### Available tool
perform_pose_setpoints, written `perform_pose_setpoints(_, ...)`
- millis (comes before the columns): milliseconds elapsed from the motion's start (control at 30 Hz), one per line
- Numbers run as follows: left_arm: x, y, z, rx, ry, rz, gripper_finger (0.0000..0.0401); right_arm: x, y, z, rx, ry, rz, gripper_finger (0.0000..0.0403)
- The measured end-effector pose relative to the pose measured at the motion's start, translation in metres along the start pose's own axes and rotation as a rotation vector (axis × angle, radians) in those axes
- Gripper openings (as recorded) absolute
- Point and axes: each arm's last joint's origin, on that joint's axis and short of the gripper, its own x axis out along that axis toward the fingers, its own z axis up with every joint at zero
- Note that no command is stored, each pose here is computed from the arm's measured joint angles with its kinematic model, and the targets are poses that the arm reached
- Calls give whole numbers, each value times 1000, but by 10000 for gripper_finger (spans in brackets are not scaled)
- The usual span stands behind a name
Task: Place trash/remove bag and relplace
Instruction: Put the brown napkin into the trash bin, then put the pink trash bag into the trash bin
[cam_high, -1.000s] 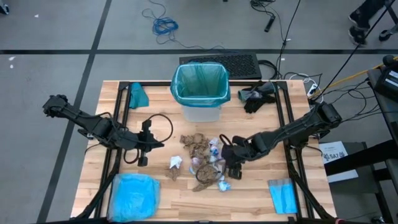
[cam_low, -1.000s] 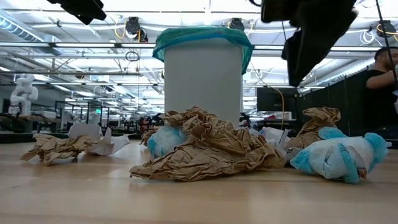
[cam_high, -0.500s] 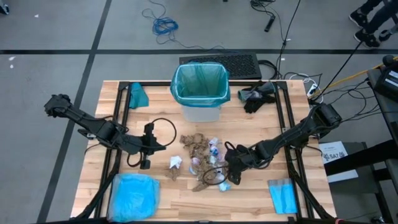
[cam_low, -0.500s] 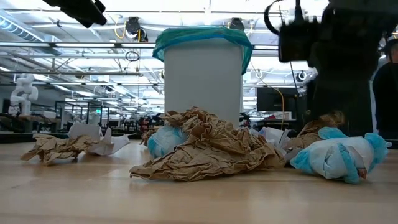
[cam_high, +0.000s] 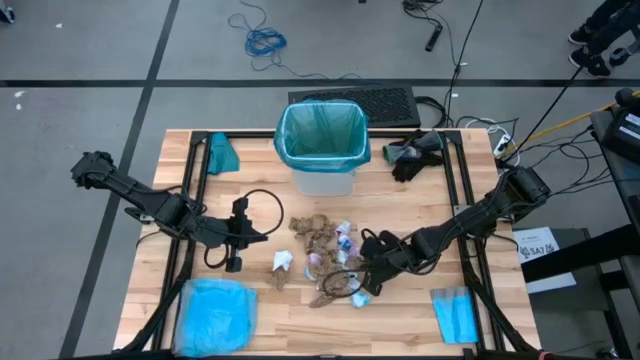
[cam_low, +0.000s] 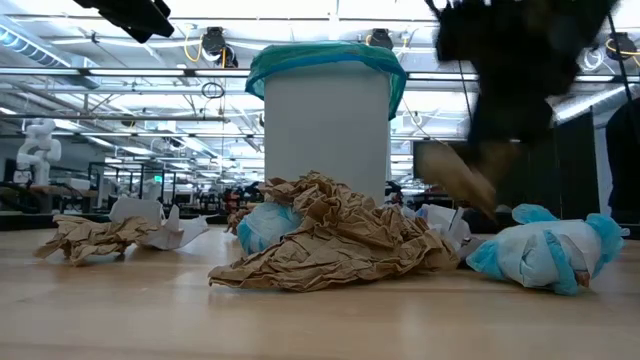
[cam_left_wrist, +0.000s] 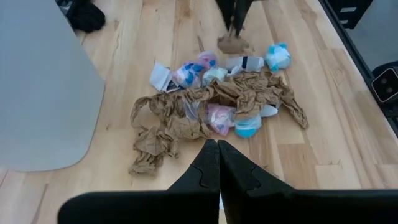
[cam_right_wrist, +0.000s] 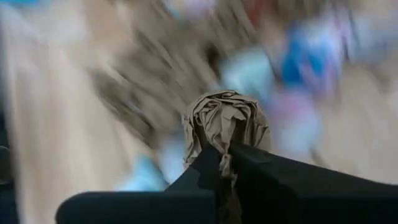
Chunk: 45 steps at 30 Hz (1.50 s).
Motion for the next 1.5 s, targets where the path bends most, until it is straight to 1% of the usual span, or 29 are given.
perform_pose_setpoints(100, 0, 0, 0, 0, 0, 0, 0, -21, 19, 33, -105, -90, -16, 2)
perform_pose_setpoints(200, 1, 0, 0, 2, 0, 17, 0, -52, 33, 72, -210, -209, -88, 2)
perform_pose_setpoints(300, 3, 0, 0, 18, 5, 32, 0, -87, 40, 110, -301, -326, -153, 1)
perform_pose_setpoints(367, 3, 0, 0, 33, 5, 32, 0, -110, 40, 135, -349, -400, -189, 1)
perform_pose_setpoints(433, 3, 0, 0, 41, 3, 33, 0, -129, 33, 159, -374, -459, -236, 1)
perform_pose_setpoints(533, 3, 0, 0, 64, -3, 33, 0, -151, 14, 192, -374, -530, -299, 0)
perform_pose_setpoints(633, 3, 0, 2, 80, -14, 31, 0, -164, -14, 219, -333, -571, -372, 0)
perform_pose_setpoints(700, 3, 0, 2, 85, -14, 31, 0, -165, -39, 234, -292, -569, -381, 0)
perform_pose_setpoints(800, 3, 0, 2, 85, -14, 31, 0, -159, -75, 251, -234, -536, -358, 0)
perform_pose_setpoints(867, 3, 0, 2, 85, -14, 32, 0, -151, -97, 261, -182, -514, -364, 0)
perform_pose_setpoints(967, 3, 0, 2, 85, -14, 32, 0, -141, -122, 270, -121, -486, -362, 7)
perform_pose_setpoints(1033, 3, 0, 2, 84, -14, 32, 0, -137, -132, 274, -108, -474, -329, 22)
perform_pose_setpoints(1167, 3, 0, 1, 83, -13, 32, 0, -128, -137, 277, -109, -455, -295, 74)
perform_pose_setpoints(1367, 3, 0, 1, 77, -13, 32, 0, -127, -132, 276, -128, -450, -268, 164)
perform_pose_setpoints(1500, 3, 0, 1, 76, -12, 32, 0, -129, -129, 275, -134, -451, -260, 206)
